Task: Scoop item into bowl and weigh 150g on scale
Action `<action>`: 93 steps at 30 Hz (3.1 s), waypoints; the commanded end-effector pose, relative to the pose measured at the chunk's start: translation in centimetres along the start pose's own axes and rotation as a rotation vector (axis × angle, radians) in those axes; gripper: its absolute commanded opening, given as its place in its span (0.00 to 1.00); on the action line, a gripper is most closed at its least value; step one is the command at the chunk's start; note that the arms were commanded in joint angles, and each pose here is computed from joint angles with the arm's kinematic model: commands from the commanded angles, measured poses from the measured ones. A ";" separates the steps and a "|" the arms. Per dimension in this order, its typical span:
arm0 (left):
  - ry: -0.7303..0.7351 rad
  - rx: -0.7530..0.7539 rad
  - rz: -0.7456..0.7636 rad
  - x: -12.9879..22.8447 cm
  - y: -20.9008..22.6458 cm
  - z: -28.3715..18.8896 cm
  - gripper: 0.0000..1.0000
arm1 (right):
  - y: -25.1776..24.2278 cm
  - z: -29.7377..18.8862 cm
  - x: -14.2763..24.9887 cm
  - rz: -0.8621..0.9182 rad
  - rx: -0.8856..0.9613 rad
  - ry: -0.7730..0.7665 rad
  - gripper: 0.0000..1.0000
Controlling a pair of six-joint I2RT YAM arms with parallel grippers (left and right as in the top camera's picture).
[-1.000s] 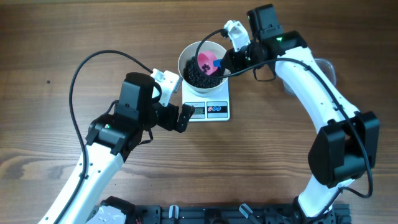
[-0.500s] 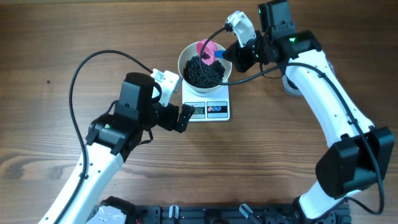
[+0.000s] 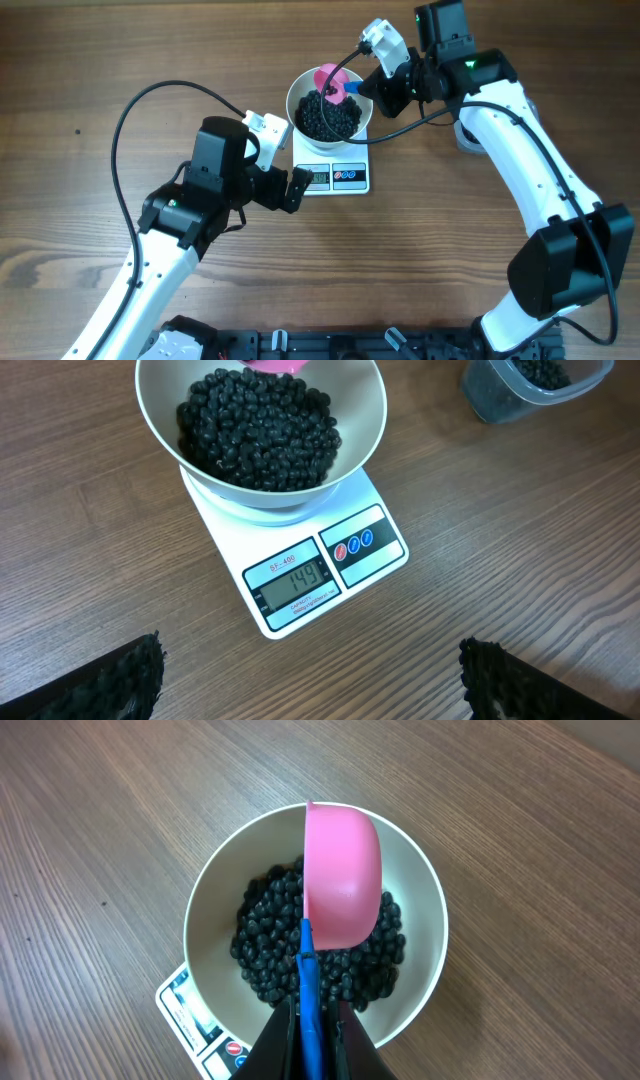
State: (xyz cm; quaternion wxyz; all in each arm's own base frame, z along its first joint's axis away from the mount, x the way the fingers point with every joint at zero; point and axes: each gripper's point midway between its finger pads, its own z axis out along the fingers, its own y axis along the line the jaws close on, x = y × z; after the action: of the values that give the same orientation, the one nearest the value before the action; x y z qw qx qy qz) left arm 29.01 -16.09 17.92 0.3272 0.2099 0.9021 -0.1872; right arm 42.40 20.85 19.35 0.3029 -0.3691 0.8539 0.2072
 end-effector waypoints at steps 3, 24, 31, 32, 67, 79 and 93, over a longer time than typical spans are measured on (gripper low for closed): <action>-0.012 -0.004 0.026 -0.5 -0.1 -0.1 1.00 | 0.6 -1.1 -1.1 -0.133 -0.010 -0.034 0.04; -0.012 -0.003 0.026 -0.5 -0.1 -0.1 1.00 | 0.1 -1.1 -1.0 -0.190 0.017 -0.024 0.04; -0.012 -0.004 0.026 -0.5 0.0 -0.1 1.00 | 1.1 -1.1 -1.3 -0.193 -0.037 -0.048 0.04; -0.012 -0.003 0.026 -0.5 -0.1 -0.1 1.00 | 0.9 -1.1 -1.3 -0.195 -0.025 -0.045 0.04; -0.012 -0.004 0.026 -0.5 -0.1 -0.1 1.00 | 2.6 -0.8 -1.8 -0.133 -0.069 -0.055 0.04; -0.012 -0.003 0.026 -0.5 -0.1 -0.1 1.00 | 0.3 -0.6 -0.8 -0.171 0.056 0.006 0.04; -0.012 -0.004 0.026 -0.5 -0.1 -0.1 1.00 | 2.6 -0.6 -1.3 -0.154 -0.072 -0.038 0.04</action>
State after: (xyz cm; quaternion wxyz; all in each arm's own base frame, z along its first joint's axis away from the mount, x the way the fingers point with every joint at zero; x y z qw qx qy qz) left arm 29.01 -16.09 17.92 0.3272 0.2099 0.9021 -0.1872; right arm 41.77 21.49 18.97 0.3060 -0.4354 0.8275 0.1792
